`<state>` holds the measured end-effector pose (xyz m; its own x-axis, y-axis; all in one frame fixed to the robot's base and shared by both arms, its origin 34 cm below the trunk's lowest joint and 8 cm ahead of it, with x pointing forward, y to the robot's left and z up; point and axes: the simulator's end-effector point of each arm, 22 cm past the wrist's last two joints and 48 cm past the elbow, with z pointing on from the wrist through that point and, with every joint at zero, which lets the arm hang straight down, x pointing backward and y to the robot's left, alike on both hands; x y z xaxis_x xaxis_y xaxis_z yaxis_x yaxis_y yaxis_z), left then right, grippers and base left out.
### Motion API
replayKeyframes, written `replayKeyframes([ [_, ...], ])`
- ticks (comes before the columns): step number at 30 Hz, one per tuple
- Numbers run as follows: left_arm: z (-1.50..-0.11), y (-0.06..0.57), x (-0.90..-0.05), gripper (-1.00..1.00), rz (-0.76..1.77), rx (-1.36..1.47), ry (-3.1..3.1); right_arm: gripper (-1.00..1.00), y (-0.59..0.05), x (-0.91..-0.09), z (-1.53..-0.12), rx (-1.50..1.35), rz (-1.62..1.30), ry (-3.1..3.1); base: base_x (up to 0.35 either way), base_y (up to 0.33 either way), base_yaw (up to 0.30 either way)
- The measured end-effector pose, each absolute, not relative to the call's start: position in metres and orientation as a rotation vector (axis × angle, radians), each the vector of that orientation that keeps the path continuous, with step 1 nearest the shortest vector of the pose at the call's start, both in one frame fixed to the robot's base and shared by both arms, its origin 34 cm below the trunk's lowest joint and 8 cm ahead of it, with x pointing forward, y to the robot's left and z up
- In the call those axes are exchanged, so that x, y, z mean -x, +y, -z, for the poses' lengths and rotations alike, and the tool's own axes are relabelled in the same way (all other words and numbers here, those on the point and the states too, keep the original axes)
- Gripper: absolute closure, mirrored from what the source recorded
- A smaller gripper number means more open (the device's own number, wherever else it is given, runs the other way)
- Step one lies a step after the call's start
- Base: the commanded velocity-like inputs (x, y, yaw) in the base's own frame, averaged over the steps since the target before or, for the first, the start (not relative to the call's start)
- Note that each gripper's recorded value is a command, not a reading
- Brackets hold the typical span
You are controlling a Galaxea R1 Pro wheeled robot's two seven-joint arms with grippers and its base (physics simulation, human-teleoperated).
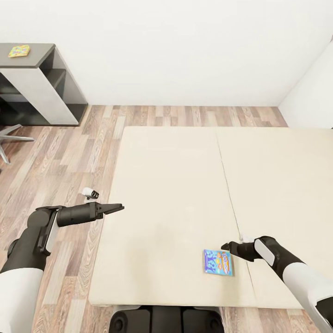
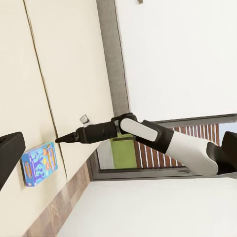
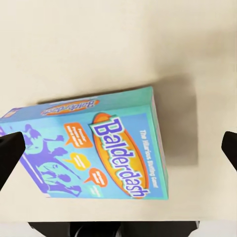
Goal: Put all the toys in the child's room - the three board games (two on the bed and one on the table), the two jigsaw puzzles on the table, and the tennis ball on the table - inside the toy box on the table in the child's room.
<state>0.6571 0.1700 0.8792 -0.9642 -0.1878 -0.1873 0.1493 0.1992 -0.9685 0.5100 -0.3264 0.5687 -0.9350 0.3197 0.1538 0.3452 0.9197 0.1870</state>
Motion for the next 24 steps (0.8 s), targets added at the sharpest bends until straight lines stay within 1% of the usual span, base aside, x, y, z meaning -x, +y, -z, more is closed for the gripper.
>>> replayKeyframes([
  [24, -0.8704, 0.1699, -0.655, -1.0, 1.841, 0.051, 2.223, -1.0, -0.3239, -0.5052, -0.5624, 0.51, 0.322, -2.949, 0.0, 0.0, 0.0],
])
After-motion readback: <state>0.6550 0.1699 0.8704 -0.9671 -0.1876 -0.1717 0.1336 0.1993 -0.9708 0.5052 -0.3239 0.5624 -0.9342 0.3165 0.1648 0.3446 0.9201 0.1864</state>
